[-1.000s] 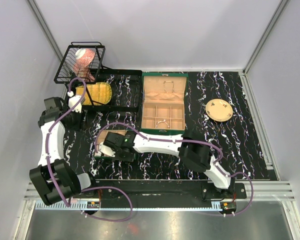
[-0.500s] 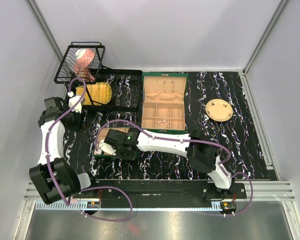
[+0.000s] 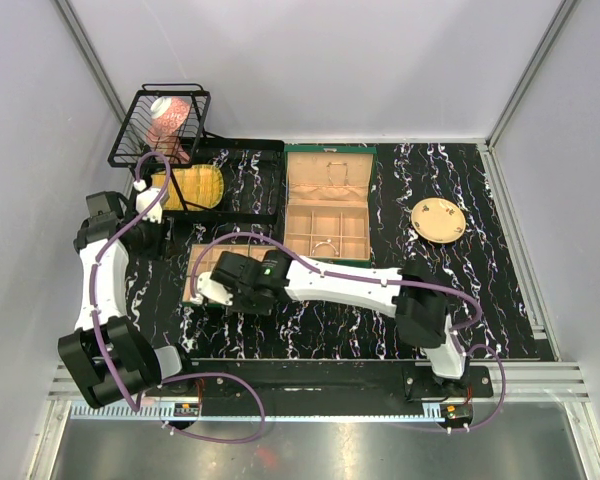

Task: Organize the mixed jewelry

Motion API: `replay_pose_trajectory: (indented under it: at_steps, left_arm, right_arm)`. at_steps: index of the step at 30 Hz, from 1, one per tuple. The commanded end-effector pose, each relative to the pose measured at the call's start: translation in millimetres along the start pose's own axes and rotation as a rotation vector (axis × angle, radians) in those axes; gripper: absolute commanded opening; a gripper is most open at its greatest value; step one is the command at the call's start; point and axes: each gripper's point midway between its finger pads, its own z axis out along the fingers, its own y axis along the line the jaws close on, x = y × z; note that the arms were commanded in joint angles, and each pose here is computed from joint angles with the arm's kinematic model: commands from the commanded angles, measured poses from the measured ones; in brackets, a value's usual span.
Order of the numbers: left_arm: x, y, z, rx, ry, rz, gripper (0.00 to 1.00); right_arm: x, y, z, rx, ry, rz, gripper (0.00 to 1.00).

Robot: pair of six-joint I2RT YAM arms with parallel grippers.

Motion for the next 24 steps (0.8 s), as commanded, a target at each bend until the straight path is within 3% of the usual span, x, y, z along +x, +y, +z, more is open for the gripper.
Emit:
replay_pose_trajectory:
  at_steps: [1, 9, 24]
  left_arm:
    - [-19, 0, -9, 0.008, -0.062, 0.017, 0.55]
    - [-24, -1, -13, 0.017, -0.066, 0.044, 0.55]
    - [-29, -2, -13, 0.043, -0.069, 0.051, 0.55]
  right_arm:
    - [-22, -18, -52, 0.090, -0.124, -0.018, 0.00]
    - [5, -33, -84, 0.106, -0.127, -0.011, 0.00]
    - [101, -56, -126, 0.047, -0.056, 0.043, 0.00]
